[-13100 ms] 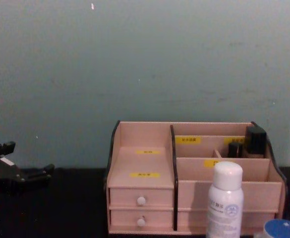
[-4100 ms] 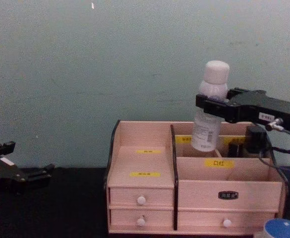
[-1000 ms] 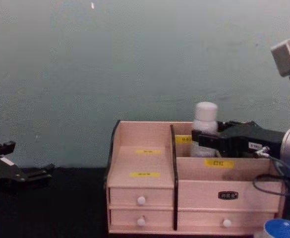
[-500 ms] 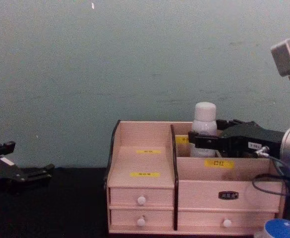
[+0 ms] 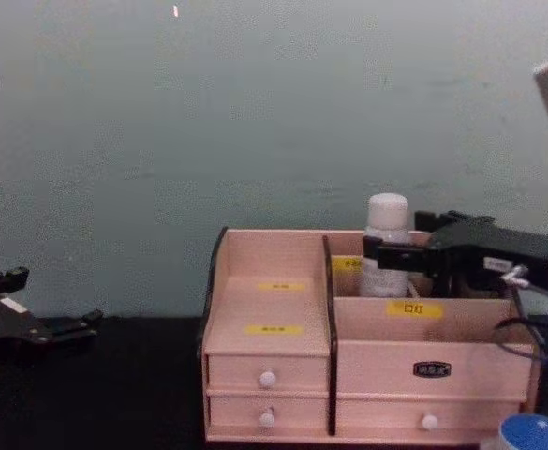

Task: Pick up the facial cleanser and watermelon frost from the table and place them into the tiered storage box.

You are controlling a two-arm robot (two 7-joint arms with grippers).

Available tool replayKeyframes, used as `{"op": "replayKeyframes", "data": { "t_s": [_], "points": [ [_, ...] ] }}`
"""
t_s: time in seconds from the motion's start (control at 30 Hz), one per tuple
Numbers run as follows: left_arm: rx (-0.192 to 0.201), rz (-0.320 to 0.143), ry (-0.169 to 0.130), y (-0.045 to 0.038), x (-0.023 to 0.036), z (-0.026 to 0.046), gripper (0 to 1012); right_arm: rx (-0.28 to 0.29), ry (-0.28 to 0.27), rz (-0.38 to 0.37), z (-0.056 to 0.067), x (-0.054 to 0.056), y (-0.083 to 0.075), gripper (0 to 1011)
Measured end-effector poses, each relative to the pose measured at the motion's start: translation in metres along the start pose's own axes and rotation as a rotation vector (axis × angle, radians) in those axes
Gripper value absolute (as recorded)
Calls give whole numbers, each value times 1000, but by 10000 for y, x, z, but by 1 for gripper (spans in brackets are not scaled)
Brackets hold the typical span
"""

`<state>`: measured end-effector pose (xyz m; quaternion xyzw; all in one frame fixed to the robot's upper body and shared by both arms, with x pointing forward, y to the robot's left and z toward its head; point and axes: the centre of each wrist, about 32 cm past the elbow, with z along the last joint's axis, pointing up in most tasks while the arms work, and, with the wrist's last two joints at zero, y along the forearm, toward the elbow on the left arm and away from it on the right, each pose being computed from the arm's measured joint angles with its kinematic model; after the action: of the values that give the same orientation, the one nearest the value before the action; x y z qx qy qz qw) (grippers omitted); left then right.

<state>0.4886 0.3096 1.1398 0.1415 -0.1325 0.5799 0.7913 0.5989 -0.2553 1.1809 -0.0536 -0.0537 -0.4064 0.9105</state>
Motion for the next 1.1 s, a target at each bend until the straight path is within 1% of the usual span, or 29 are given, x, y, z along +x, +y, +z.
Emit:
{"op": "replayKeyframes", "data": {
  "t_s": [0.03,0.13,0.23,0.33,0.37,0.4,0.43,0.53,0.57,0.6,0.63,0.67,0.7,0.8,0.9,1.03,1.1],
  "points": [
    [0,0,0,0,0,0,1001,5,-6,5,18,2,-51,1003],
    [0,0,0,0,0,0,1001,11,-14,12,42,-3,-125,1002],
    [0,0,0,0,0,0,1001,25,-33,22,91,-7,-295,1002],
    [0,0,0,0,0,0,1001,29,-41,28,117,-10,-411,1003],
    [0,0,0,0,0,0,1001,29,-43,34,129,-9,-484,1002],
    [0,0,0,0,0,0,1001,30,-44,37,140,-9,-521,1003],
    [0,0,0,0,0,0,1001,27,-45,44,154,-8,-608,1002],
    [0,0,0,0,0,0,1001,19,-43,56,171,-15,-727,1002],
    [0,0,0,0,0,0,1001,12,-41,62,179,-22,-798,1003],
    [0,0,0,0,0,0,1001,12,-41,62,179,-22,-798,1002],
    [0,0,0,0,0,0,1001,4,-36,68,187,-35,-876,1002],
    [0,0,0,0,0,0,1001,1,-34,70,193,-41,-912,1002],
    [0,0,0,0,0,0,1001,-7,-28,75,198,-59,-987,1002],
    [0,0,0,0,0,0,1001,-22,-17,84,203,-97,-1093,1002],
    [0,0,0,0,0,0,1001,-50,7,102,202,-165,-1257,1002],
    [0,0,0,0,0,0,1001,-80,21,119,197,-210,-1373,1003],
    [0,0,0,0,0,0,1001,-104,30,129,188,-235,-1446,1002]
  ]
}}
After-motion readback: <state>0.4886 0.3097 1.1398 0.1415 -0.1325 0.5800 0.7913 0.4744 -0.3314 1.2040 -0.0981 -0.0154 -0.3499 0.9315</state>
